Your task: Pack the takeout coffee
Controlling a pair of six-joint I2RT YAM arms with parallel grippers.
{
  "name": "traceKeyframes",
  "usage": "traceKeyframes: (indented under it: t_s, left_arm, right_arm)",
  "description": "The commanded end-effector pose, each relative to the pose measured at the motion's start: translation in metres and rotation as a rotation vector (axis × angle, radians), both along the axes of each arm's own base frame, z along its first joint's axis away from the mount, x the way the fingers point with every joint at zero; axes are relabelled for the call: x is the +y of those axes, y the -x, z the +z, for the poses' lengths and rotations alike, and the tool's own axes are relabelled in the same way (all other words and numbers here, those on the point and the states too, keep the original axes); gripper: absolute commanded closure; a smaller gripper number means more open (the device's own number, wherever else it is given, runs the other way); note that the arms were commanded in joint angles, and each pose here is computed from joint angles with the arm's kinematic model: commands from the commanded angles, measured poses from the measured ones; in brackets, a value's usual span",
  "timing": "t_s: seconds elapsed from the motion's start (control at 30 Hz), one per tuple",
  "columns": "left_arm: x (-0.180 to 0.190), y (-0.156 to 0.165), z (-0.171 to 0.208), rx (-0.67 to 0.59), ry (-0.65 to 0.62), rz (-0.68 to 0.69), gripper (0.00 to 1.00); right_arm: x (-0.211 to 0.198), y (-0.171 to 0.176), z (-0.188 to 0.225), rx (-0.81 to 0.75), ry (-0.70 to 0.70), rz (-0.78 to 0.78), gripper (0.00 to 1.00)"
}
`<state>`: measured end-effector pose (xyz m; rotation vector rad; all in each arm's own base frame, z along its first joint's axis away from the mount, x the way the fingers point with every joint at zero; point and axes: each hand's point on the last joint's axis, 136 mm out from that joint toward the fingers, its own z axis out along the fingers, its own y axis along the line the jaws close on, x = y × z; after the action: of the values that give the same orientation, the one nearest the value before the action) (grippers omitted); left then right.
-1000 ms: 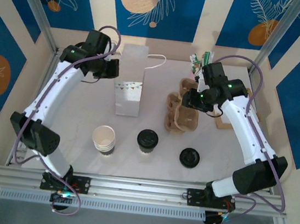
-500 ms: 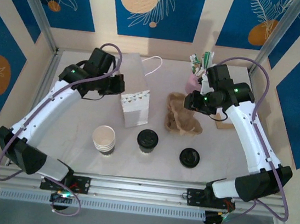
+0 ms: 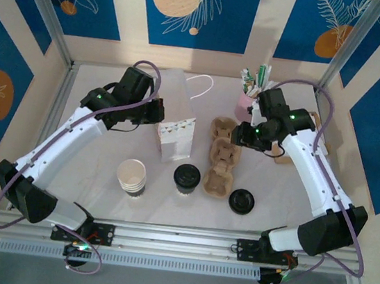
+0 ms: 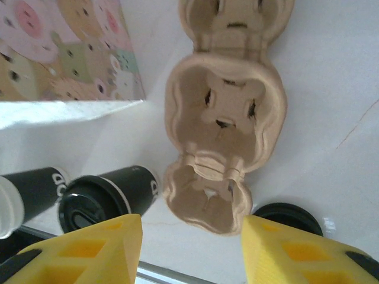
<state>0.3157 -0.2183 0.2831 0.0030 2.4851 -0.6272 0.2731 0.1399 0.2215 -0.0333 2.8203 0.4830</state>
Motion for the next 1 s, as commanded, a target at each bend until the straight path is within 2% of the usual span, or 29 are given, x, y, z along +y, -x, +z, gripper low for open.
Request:
traceKeyframes:
  t_s: [0.0,0.17,0.37,0.67,0.97]
  left_arm:
    - [0.000,0.002,0.005,-0.018,0.007,-0.009,0.94]
    - [0.001,0.006,0.006,-0.023,0.011,-0.018,0.80]
    - [0.002,0.012,0.005,-0.020,0.011,-0.037,0.58]
    - [0.006,0.021,0.018,-0.053,0.021,-0.055,0.37]
    - [0.010,0.026,0.020,-0.073,0.016,-0.063,0.16]
  right_arm:
    - [0.004,0.012,-0.009,-0.012,0.024,0.028,0.51]
    - [0.010,0.026,-0.034,-0.020,0.081,0.008,0.51]
    - [0.015,0.030,-0.067,-0.006,0.188,-0.040,0.49]
    - [0.013,0.025,-0.101,0.021,0.269,-0.093,0.49]
    - [0.023,0.016,-0.121,0.034,0.258,-0.109,0.46]
